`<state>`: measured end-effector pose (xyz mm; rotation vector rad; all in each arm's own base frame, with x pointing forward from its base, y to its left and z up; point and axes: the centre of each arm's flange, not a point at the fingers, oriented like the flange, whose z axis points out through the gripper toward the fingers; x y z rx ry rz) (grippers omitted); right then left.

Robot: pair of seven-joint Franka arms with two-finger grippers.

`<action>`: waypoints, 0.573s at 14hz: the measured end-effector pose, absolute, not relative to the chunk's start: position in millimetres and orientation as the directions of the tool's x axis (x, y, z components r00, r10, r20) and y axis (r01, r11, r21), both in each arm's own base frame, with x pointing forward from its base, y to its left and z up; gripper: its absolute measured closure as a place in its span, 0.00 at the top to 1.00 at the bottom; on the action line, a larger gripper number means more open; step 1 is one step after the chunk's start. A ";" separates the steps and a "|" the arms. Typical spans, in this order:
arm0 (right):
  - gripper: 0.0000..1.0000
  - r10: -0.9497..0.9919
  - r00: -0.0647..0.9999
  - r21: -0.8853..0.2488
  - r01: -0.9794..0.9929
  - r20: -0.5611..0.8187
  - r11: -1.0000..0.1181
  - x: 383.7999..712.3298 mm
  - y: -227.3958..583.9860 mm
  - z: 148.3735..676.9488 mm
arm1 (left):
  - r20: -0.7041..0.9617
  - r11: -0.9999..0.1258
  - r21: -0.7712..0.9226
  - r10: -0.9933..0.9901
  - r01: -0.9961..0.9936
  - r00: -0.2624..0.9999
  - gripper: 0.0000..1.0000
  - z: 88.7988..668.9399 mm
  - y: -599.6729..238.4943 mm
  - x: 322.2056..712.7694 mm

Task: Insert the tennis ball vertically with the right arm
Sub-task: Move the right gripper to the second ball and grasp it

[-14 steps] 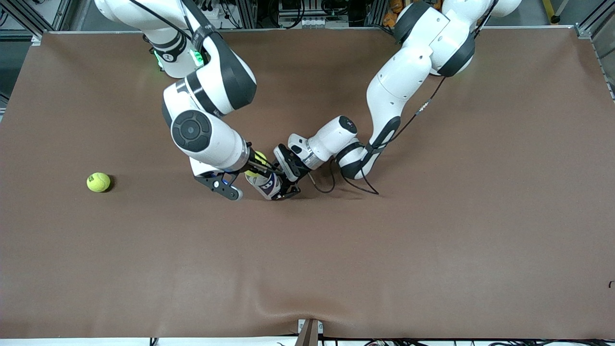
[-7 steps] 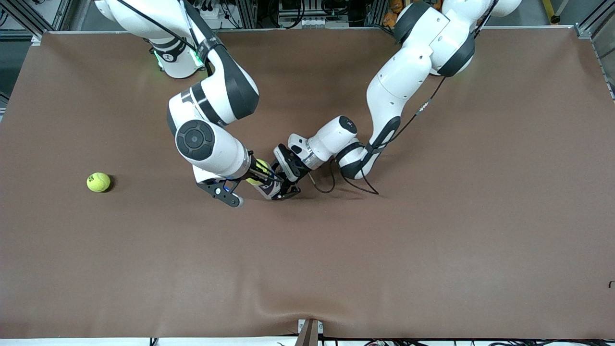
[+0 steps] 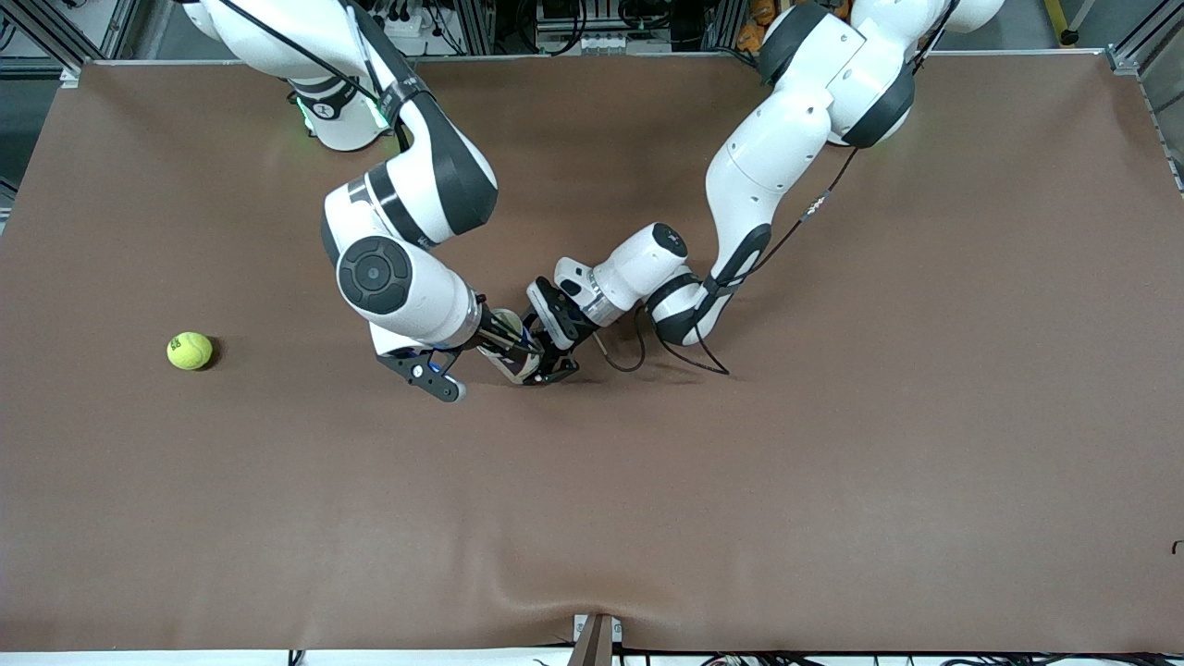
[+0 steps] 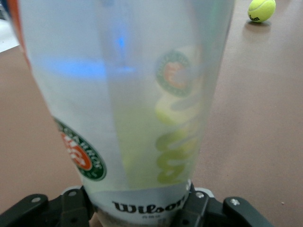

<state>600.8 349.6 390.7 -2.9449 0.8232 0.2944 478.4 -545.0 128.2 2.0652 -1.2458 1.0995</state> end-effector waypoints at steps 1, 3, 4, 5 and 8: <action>1.00 -0.510 0.835 -0.010 -0.523 -0.206 -0.852 605.0 339.7 400.0 | 0.830 -0.466 0.000 -0.494 -0.885 0.260 0.70 128.2 -545.0 478.4; 1.00 -0.471 0.856 -0.024 -0.486 -0.214 -0.873 624.9 290.6 431.7 | 0.830 -0.466 0.000 -0.494 -0.885 0.260 0.71 128.1 -545.0 478.4; 1.00 -0.431 0.876 -0.042 -0.450 -0.216 -0.892 637.1 252.4 446.4 | 0.830 -0.466 0.000 -0.494 -0.885 0.260 0.71 128.1 -545.1 478.4; 1.00 -0.392 0.895 -0.062 -0.413 -0.214 -0.909 649.3 207.6 455.6 | 0.830 -0.465 -0.001 -0.494 -0.885 0.259 0.77 128.1 -545.1 478.2; 1.00 -0.246 0.949 -0.089 -0.268 -0.199 -0.959 672.5 75.7 450.0 | 0.830 -0.464 -0.002 -0.495 -0.886 0.257 0.79 128.0 -545.1 478.1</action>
